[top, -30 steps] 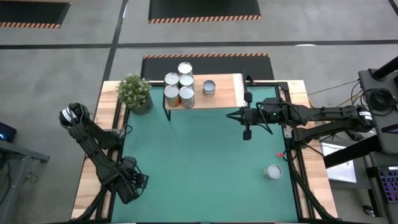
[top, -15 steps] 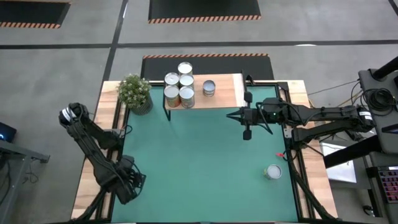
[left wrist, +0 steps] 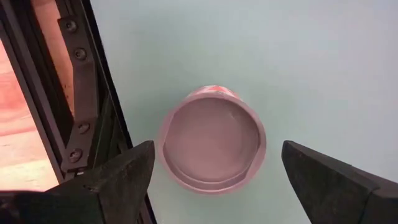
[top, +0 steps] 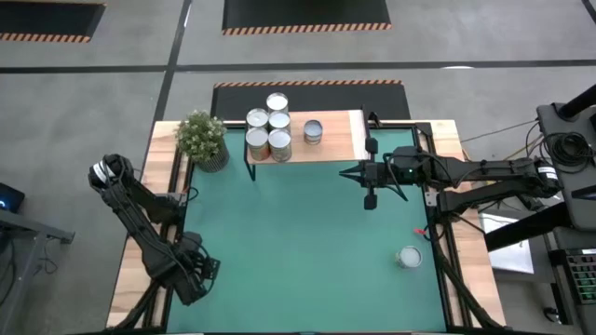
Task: Pick and place cans onto a shelf
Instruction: Put the small canned carrots on the shelf aligned with the other small canned oranges
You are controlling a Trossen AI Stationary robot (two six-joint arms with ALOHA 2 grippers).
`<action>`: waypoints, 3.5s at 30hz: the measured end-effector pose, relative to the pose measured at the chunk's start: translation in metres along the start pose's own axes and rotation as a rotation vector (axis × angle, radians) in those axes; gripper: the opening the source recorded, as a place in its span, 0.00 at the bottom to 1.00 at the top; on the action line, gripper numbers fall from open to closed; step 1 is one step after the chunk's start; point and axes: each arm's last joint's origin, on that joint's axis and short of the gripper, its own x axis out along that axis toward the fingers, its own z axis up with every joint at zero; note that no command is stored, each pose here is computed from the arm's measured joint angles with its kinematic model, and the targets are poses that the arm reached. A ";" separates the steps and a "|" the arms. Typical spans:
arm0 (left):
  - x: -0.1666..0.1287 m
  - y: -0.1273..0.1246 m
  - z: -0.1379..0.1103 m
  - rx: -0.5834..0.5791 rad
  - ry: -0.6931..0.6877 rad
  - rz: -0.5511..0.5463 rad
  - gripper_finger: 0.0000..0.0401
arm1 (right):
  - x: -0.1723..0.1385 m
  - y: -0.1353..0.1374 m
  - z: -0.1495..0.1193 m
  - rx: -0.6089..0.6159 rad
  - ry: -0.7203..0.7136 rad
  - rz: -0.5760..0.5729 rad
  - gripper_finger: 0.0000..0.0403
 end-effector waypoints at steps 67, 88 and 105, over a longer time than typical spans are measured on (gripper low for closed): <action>-0.030 -0.070 0.020 0.547 -0.076 -0.251 0.71 | -0.015 -0.001 0.000 0.008 0.022 0.005 0.02; -0.155 -0.194 0.196 0.949 -0.483 -0.346 0.71 | -0.054 0.001 -0.009 0.003 -0.039 -0.009 0.02; -0.137 -0.240 0.261 1.126 -0.601 -0.046 0.72 | -0.059 0.001 -0.009 0.012 -0.055 -0.015 0.02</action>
